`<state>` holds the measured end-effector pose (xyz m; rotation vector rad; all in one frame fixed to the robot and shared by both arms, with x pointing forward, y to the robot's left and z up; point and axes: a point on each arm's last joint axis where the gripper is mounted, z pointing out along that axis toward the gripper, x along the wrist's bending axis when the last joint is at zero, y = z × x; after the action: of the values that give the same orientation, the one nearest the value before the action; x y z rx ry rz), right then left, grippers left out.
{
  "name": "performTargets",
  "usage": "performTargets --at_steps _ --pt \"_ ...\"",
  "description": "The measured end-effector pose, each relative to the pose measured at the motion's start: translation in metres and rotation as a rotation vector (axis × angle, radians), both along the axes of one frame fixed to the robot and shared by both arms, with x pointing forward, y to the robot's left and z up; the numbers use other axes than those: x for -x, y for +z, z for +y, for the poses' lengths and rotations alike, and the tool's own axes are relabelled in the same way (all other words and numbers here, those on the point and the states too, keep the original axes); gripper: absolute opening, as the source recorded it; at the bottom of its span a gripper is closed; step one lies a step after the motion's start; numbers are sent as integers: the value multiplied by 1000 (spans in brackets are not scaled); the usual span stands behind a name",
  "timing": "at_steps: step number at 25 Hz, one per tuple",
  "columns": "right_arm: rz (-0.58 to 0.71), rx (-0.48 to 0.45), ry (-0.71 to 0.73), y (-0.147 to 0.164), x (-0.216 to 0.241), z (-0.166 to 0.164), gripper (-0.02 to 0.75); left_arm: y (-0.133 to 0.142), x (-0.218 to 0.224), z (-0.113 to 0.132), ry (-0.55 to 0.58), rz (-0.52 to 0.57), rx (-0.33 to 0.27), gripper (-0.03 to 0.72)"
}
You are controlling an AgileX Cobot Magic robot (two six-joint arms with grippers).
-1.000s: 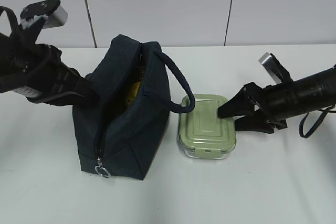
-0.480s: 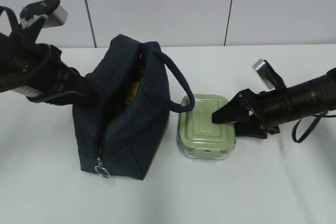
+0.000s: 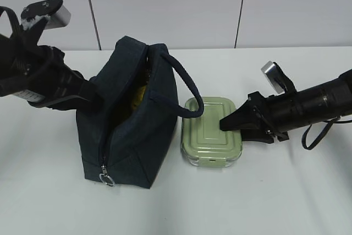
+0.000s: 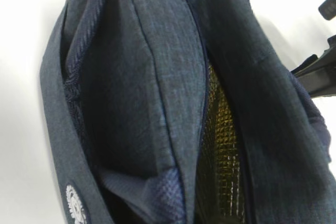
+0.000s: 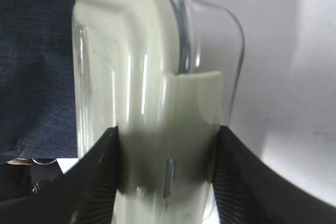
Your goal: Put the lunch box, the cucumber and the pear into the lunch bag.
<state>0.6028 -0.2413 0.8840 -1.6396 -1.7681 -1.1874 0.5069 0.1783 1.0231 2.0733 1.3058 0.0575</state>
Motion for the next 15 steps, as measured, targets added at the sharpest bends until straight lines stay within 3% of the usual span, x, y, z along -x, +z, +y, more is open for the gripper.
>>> performTargets --at_steps 5,8,15 --pt "-14 29 -37 11 -1 -19 369 0 0 0 -1 1 0 1" --pt "-41 35 -92 33 1 -41 369 0 0 0 -1 1 0 1" --pt "-215 8 -70 132 8 -39 368 0 0 0 -2 1 0 1"
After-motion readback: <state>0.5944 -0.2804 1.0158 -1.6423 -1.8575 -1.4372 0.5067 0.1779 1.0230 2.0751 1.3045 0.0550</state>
